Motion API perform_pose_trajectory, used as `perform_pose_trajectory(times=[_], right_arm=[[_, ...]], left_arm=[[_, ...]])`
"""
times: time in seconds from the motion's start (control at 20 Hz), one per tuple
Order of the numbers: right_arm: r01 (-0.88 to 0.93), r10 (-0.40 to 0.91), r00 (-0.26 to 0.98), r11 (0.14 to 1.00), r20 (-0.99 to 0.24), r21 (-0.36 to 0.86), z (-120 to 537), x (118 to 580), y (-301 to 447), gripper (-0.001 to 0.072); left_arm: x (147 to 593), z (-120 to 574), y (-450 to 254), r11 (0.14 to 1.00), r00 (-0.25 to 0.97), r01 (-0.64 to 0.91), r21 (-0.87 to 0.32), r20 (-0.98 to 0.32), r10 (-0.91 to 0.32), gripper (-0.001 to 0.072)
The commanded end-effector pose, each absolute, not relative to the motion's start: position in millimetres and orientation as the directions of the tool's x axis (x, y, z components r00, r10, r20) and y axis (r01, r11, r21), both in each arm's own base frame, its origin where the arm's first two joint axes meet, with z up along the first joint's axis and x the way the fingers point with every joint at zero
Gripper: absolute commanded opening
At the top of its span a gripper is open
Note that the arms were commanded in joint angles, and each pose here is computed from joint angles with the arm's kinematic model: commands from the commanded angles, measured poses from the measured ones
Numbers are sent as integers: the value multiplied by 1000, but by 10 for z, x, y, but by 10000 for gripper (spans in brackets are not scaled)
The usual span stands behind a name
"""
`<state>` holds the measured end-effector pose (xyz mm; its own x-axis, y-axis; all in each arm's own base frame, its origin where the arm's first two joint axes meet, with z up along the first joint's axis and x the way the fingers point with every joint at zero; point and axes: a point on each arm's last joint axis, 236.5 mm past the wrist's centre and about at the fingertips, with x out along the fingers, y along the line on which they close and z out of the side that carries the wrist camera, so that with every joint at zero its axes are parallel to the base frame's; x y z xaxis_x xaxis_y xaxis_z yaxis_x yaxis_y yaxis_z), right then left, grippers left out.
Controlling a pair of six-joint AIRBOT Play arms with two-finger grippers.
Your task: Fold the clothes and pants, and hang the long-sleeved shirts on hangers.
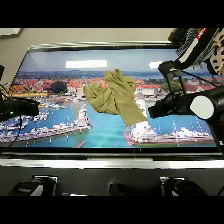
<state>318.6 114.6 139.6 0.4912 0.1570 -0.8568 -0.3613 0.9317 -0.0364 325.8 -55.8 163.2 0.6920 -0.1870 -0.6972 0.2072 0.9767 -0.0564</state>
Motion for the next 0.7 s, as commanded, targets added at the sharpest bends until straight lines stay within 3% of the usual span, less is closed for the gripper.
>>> perform_pose_trajectory(times=[0.0,0.4,0.45,0.5,0.55,0.6,0.65], right_arm=[[-362,158,492,931,-856,-36,1400,3184,1150,27],[-362,158,492,931,-856,-36,1400,3184,1151,27],[-362,158,492,931,-856,-36,1400,3184,1150,27],[-362,158,492,931,-856,-36,1399,3183,1149,27],[-362,158,492,931,-856,-36,1400,3184,1150,27],[-362,158,492,931,-856,-36,1400,3185,1150,27],[-362,158,492,931,-856,-36,1400,3184,1150,27]], left_arm=[[3263,1632,-555,977,693,206,-56,-696,-186,21],[3316,1681,-553,978,714,203,-53,-675,-185,36],[3317,1678,-553,978,714,203,-53,-676,-185,121],[3329,1675,-553,978,715,202,-54,-675,-185,336],[3330,1657,-556,978,710,198,-60,-680,-186,644],[3341,1623,-553,982,705,162,-98,-685,-184,692],[3349,1560,-541,984,694,125,-130,-697,-181,691]])
